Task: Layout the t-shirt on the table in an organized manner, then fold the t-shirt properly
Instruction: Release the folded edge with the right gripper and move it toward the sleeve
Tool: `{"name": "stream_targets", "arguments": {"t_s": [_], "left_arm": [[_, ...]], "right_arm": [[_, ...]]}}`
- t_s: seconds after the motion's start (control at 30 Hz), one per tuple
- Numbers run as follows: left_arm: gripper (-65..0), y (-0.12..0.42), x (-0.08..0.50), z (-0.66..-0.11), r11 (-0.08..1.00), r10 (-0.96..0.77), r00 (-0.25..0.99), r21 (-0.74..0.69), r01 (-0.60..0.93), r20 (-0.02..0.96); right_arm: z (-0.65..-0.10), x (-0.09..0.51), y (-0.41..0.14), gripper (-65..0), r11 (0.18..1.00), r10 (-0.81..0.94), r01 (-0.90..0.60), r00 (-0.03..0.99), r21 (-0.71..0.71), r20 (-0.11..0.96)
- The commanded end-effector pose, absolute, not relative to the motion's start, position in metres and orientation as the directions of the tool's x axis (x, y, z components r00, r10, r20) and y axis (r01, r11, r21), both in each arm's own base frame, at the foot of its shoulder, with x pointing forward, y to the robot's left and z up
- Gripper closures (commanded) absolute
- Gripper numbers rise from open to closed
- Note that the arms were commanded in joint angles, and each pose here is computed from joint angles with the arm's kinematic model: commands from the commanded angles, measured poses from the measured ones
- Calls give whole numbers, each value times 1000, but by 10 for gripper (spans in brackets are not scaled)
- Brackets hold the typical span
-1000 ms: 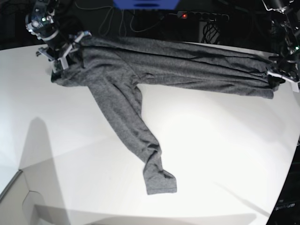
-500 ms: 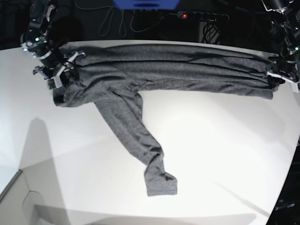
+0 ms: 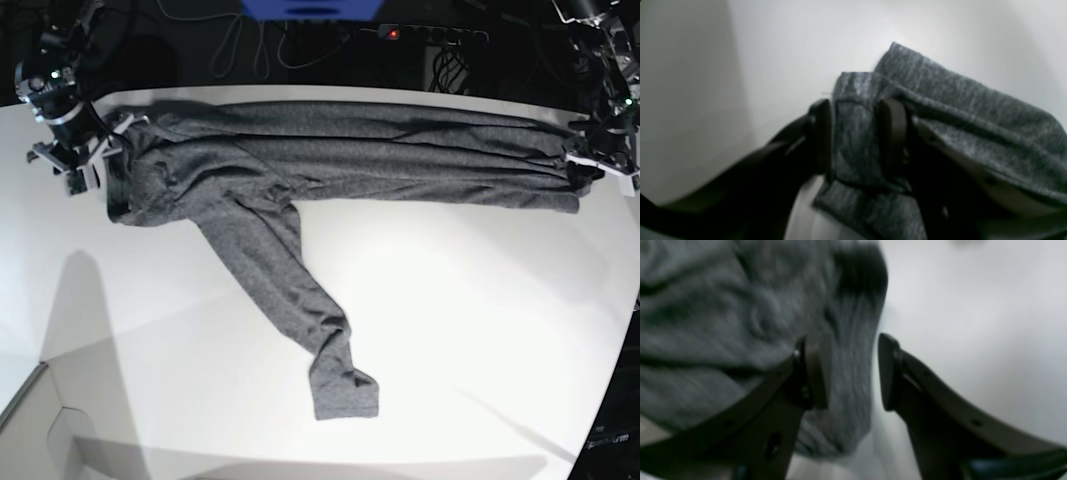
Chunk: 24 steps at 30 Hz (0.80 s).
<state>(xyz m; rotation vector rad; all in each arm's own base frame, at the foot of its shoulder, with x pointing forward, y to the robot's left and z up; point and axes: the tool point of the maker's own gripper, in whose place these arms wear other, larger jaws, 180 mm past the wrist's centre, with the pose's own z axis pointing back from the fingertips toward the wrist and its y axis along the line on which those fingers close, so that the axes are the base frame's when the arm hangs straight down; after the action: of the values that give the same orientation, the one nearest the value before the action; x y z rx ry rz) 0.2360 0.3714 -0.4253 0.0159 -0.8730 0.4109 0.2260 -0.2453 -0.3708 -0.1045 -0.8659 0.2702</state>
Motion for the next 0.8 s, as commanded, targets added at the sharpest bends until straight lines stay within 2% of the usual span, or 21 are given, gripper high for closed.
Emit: {"name": "stream_targets", "arguments": {"t_s": [0.0,0.07,0.23,0.37,0.63,0.77], "left_arm": [[-238,378,239,-417,926,327,562,-138,-351,760],[-238,378,239,-417,926,327,562,-138,-351,760],[-238,375,237,-421,923,338,565,-148,-356,753],[-238,369,239,-422,921,347,559,-160,-355,753],[-238,359,261,-417,915,367,522,-200,-349,770],[-238,359,262,-417,915,372,529,-203,-350,763]], "right_arm": [[-352,237,-244,-242,954,298,-200,560,-223,773],[-344,248,-229,-245,951,302,-222,524,-215,796],[-325,294,-182,-323,929,322,-313,424,-197,846],[-324,341,-154,-335,906,348,-383,432,-180,832],[-335,425,-94,-335,859,334,-508,463,-63,821],[-353,448,-55,-335,826,273,-562,477,51,836]]}}
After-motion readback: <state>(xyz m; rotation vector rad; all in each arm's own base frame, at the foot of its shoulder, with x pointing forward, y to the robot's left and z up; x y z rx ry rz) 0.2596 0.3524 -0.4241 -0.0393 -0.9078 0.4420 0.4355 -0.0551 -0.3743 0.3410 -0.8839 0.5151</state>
